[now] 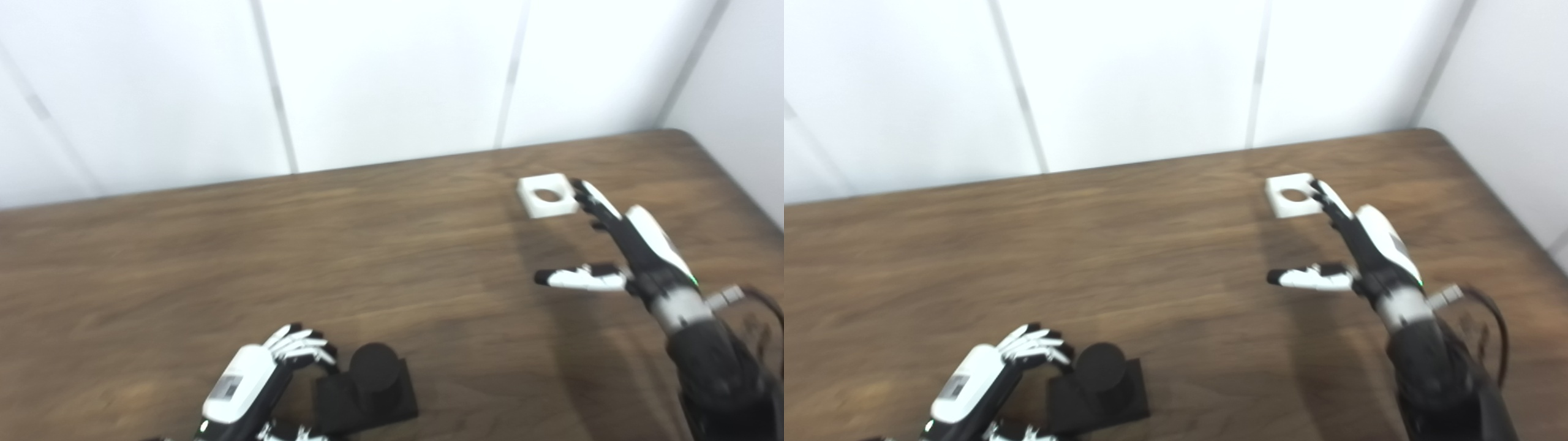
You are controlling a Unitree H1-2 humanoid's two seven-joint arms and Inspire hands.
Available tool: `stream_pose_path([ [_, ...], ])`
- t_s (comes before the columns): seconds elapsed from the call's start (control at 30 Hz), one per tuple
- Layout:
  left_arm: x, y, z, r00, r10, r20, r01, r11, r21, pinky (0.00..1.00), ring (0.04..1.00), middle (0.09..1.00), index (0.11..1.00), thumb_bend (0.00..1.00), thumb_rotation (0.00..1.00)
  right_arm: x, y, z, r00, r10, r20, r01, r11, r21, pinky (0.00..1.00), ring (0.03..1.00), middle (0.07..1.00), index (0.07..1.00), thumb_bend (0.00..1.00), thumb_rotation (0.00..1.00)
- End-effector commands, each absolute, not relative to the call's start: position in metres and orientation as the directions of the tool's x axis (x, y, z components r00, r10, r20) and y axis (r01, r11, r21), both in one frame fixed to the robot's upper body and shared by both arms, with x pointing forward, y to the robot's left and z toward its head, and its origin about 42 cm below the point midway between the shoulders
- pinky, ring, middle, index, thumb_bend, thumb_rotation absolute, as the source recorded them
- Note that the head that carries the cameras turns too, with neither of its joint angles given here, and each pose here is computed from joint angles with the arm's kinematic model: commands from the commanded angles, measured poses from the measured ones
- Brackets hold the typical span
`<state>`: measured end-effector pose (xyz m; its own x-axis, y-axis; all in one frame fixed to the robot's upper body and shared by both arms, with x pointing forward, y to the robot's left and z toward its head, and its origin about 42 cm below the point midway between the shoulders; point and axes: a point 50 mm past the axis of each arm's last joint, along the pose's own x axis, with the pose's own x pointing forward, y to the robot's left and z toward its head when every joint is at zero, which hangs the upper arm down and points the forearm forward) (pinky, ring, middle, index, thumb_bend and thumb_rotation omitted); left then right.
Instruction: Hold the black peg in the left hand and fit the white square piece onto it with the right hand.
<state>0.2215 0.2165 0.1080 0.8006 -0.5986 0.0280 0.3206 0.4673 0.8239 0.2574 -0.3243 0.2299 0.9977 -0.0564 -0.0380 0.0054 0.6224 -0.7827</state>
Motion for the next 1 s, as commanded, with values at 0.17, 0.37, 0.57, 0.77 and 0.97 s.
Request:
stream_pose_path([
  [0.17,0.221,0.212,0.096,0.779,-0.626,-0.014,0.366,0.437,0.822,0.92,0.827,0.75,0.483,0.52,0.05,0.301,-0.351,0.262,0.996,-0.087,-0.03,0.009,0.423,-0.906,0.94,1.0,0.982,0.947,0.91,0.09],
  [0.37,0.225,0.213,0.093,0.781,-0.624,-0.014,0.363,0.435,0.824,0.92,0.827,0.75,0.483,0.52,0.05,0.334,-0.366,0.262,0.994,-0.101,-0.037,-0.008,0.279,-0.96,1.0,1.0,0.994,0.943,0.89,0.12],
  [0.57,0.225,0.213,0.091,0.78,-0.626,-0.011,0.363,0.438,0.823,0.92,0.829,0.753,0.483,0.52,0.05,0.363,-0.374,0.262,0.991,-0.124,-0.055,-0.029,0.198,-0.98,1.0,1.0,0.996,0.938,0.87,0.14],
  [0.77,0.223,0.213,0.091,0.779,-0.627,-0.005,0.361,0.441,0.822,0.92,0.829,0.752,0.483,0.52,0.05,0.389,-0.378,0.263,0.989,-0.137,-0.061,-0.039,0.16,-0.986,1.0,1.0,0.99,0.923,0.86,0.13],
  [0.97,0.221,0.212,0.091,0.78,-0.625,-0.013,0.364,0.438,0.822,0.92,0.83,0.753,0.483,0.52,0.05,0.414,-0.378,0.259,0.989,-0.134,-0.065,-0.049,0.123,-0.991,1.0,1.0,0.982,0.915,0.85,0.15],
])
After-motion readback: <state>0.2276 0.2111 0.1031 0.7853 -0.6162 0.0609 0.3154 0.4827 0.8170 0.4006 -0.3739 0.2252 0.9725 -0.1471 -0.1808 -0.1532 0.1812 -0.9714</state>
